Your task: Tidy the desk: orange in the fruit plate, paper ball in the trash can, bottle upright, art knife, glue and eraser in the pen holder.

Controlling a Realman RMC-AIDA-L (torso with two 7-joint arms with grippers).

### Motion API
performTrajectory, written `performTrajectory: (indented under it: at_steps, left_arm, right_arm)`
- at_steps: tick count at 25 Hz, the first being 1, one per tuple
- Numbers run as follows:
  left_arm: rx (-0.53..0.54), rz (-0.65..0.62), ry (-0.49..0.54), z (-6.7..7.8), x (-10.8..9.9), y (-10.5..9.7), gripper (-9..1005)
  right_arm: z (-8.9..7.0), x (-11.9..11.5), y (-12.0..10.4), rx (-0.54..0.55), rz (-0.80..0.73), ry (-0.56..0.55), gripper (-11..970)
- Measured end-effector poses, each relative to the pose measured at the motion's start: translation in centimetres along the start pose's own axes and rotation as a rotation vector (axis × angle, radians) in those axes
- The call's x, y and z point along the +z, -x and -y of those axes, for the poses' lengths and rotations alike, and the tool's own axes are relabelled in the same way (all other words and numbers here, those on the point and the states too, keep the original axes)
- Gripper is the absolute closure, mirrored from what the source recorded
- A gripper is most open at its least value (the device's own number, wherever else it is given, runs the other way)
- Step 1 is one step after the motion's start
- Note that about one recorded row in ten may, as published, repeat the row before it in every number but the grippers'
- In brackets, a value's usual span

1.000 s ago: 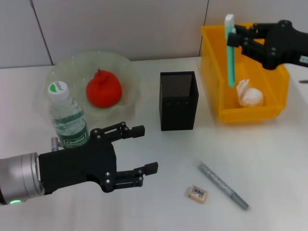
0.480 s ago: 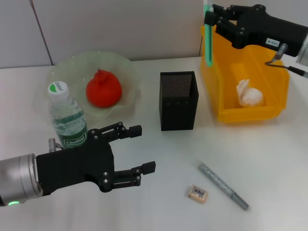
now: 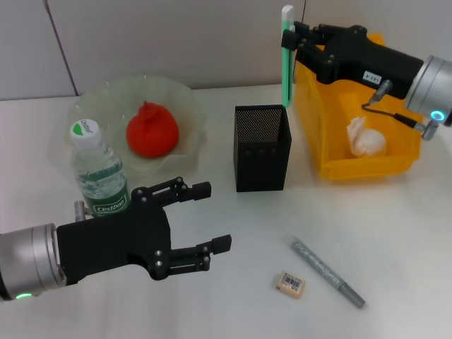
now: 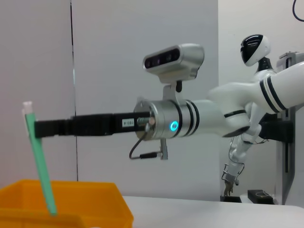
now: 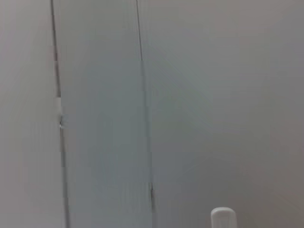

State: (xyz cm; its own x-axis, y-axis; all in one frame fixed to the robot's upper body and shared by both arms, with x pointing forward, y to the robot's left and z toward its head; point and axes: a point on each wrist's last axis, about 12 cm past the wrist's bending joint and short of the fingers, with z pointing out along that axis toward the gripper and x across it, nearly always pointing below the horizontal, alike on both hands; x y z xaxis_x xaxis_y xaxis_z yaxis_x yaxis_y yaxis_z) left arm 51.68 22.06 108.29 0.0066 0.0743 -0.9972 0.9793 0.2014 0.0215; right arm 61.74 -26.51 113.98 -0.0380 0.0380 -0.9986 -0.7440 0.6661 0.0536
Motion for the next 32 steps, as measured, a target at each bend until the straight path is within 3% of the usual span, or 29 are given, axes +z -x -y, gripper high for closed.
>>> performTrajectory:
  at_steps: [3, 17, 32]
  left_arm:
    - [0.008, 0.0, 0.001, 0.0, 0.0, 0.0, 195]
    - [0.015, -0.005, 0.009, -0.1, 0.1, 0.0, 195]
    - [0.007, -0.005, 0.013, -0.1, 0.1, -0.1, 195]
  right_arm:
    - [0.2, 0.4, -0.8, 0.027, -0.023, -0.045, 757]
    - [-0.9, 2.4, -1.8, 0.025, -0.094, -0.004, 749]
    - [-1.0, 2.5, -1.9, 0.04, -0.107, 0.003, 740]
